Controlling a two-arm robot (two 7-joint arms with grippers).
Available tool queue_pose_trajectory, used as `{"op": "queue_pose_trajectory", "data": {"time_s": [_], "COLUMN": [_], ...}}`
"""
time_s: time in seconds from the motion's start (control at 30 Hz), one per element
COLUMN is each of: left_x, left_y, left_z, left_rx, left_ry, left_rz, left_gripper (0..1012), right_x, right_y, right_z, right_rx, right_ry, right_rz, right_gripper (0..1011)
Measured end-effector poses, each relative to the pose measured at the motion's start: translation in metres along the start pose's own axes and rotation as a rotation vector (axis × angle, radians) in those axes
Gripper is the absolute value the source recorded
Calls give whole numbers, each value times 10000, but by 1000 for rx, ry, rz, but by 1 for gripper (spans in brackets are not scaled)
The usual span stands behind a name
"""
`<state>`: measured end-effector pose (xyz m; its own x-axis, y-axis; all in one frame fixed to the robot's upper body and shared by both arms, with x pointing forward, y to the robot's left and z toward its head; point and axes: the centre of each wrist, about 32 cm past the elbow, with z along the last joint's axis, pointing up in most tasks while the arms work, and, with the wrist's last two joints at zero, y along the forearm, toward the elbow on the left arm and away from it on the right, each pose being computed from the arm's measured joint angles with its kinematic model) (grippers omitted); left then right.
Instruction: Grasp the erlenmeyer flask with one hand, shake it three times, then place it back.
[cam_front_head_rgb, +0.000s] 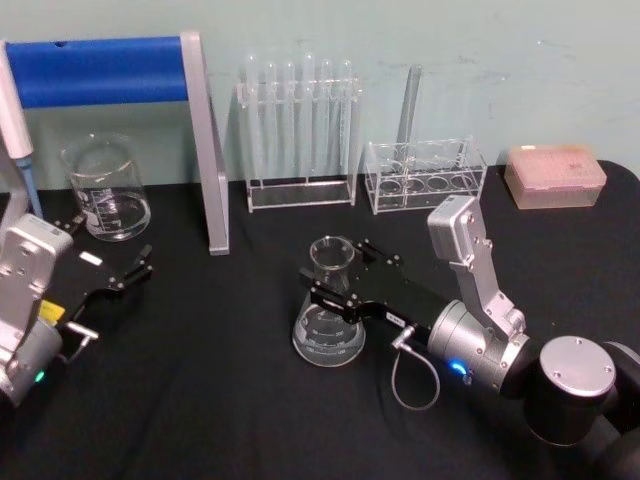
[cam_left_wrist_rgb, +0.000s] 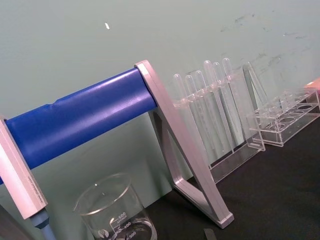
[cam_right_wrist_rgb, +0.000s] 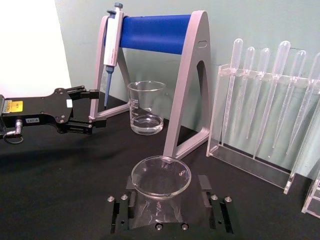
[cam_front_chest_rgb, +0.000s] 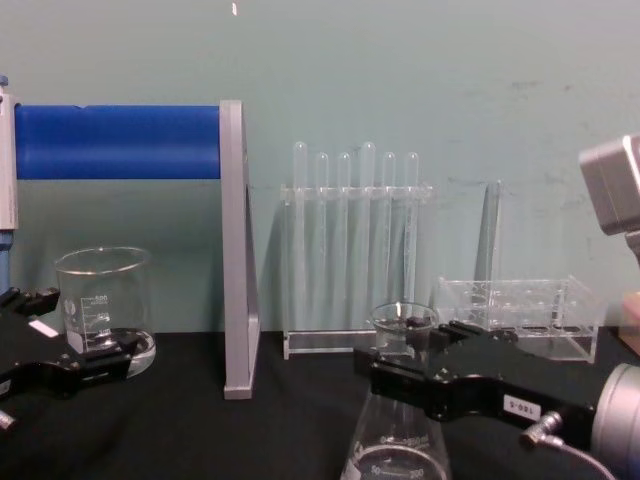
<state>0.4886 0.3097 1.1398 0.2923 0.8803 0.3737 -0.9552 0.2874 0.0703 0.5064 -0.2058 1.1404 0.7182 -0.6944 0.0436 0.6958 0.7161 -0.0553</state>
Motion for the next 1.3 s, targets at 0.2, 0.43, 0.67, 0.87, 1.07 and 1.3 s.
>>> {"op": "queue_pose_trajectory", "data": {"time_s": [0.2, 0.43, 0.67, 0.87, 1.07, 1.3], "left_x": [0, 0, 0, 0, 0, 0], "left_y": [0, 0, 0, 0, 0, 0], "left_z": [0, 0, 0, 0, 0, 0], "left_rx": [0, 0, 0, 0, 0, 0], "left_ry": [0, 0, 0, 0, 0, 0], "left_rz": [0, 0, 0, 0, 0, 0], "left_gripper": [1001, 1001, 1001, 1001, 1001, 1001], "right_x": [0, 0, 0, 18, 41, 45], "right_y": [0, 0, 0, -24, -50, -81], "right_z": [2, 2, 2, 69, 244, 478], "right_rx": [1, 1, 1, 17, 37, 59], "right_ry": [0, 0, 0, 1, -7, -25], "right_rz": [0, 0, 0, -23, -48, -66], "right_gripper": [594, 450, 450, 450, 450, 450]}}
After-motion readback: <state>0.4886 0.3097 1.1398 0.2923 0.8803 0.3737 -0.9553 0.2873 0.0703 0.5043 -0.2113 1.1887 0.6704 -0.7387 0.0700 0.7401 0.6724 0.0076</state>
